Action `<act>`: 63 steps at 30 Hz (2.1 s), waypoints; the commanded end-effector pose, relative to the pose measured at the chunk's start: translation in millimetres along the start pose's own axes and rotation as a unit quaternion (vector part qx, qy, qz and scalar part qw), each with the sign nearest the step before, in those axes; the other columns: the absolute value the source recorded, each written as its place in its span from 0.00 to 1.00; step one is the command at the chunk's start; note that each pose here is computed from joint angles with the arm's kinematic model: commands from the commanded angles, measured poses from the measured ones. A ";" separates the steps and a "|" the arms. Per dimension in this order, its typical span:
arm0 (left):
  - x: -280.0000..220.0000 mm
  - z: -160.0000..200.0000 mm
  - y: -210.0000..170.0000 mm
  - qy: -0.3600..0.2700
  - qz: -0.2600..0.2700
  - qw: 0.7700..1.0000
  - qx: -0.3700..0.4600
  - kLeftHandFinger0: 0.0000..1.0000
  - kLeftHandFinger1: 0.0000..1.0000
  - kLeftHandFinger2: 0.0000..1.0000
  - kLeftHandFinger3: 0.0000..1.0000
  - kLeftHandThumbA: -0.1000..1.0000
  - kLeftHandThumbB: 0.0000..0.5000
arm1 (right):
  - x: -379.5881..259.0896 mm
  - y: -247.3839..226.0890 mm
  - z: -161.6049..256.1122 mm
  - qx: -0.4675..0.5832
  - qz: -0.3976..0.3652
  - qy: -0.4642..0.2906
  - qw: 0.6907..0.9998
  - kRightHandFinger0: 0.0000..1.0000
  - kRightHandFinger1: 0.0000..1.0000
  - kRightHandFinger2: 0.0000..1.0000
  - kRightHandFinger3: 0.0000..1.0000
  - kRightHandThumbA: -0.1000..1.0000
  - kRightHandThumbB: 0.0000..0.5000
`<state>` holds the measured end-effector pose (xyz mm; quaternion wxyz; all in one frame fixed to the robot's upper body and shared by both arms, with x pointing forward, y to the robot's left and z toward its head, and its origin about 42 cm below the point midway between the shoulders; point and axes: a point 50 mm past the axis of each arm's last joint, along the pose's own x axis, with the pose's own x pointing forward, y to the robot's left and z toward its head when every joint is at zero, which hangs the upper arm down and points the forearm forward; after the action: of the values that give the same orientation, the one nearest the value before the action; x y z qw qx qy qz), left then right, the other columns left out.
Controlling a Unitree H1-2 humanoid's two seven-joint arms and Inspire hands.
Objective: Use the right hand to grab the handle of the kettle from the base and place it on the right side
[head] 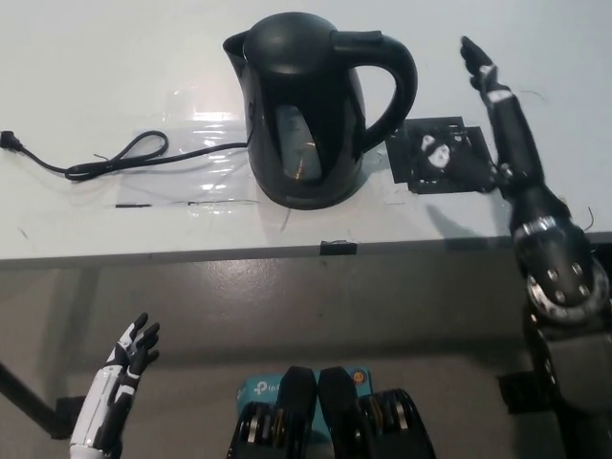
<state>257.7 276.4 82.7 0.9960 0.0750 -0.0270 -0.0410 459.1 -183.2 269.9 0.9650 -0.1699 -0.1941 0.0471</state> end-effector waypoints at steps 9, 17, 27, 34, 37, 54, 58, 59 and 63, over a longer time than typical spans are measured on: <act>4.3 7.9 5.9 -0.025 -0.018 0.999 0.010 1.00 1.00 1.00 1.00 0.89 0.62 | 73.9 -2.1 10.3 -0.016 0.004 0.024 1.000 1.00 1.00 1.00 1.00 0.73 0.66; 2.5 7.3 6.7 -0.027 -0.026 0.999 -0.001 1.00 1.00 1.00 1.00 0.88 0.62 | 88.6 -1.3 12.9 -0.032 0.006 0.026 0.999 1.00 1.00 1.00 1.00 0.77 0.65; 4.2 6.7 6.9 -0.031 -0.031 0.999 -0.004 1.00 1.00 1.00 1.00 0.87 0.66 | 102.2 -0.2 21.3 -0.042 0.006 0.027 0.999 1.00 1.00 1.00 1.00 0.80 0.81; 7.1 8.6 7.4 -0.032 -0.031 0.999 -0.002 1.00 1.00 1.00 1.00 0.86 0.65 | 109.6 2.5 28.0 -0.031 0.004 0.021 0.999 1.00 1.00 1.00 1.00 0.73 0.74; 7.3 8.4 6.7 -0.032 -0.029 0.999 -0.001 1.00 1.00 1.00 1.00 0.87 0.66 | 111.0 4.6 29.0 -0.033 0.004 0.017 0.999 1.00 1.00 1.00 1.00 0.72 0.74; 7.7 14.0 7.4 -0.045 -0.030 0.999 -0.002 1.00 1.00 1.00 1.00 0.87 0.65 | 123.8 17.0 33.9 -0.073 0.013 0.028 0.997 1.00 1.00 1.00 1.00 0.72 0.70; 9.7 14.4 7.3 -0.046 -0.030 0.998 0.001 1.00 1.00 1.00 1.00 0.87 0.65 | 128.1 20.2 36.3 -0.084 0.015 0.031 0.996 1.00 1.00 1.00 1.00 0.73 0.73; 10.5 14.7 7.4 -0.046 -0.031 0.998 0.000 1.00 1.00 1.00 1.00 0.88 0.65 | 129.7 20.7 36.7 -0.087 0.016 0.030 0.996 1.00 1.00 1.00 1.00 0.74 0.73; 10.7 14.7 6.8 -0.044 -0.029 0.999 -0.005 1.00 1.00 1.00 1.00 0.87 0.68 | 133.9 23.6 36.9 -0.093 0.021 0.038 0.995 1.00 1.00 1.00 1.00 0.74 0.74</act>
<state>264.2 277.3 87.2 0.9947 0.0658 -0.0374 -0.0689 559.5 -142.0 295.5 0.9603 -0.2574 -0.0947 0.0514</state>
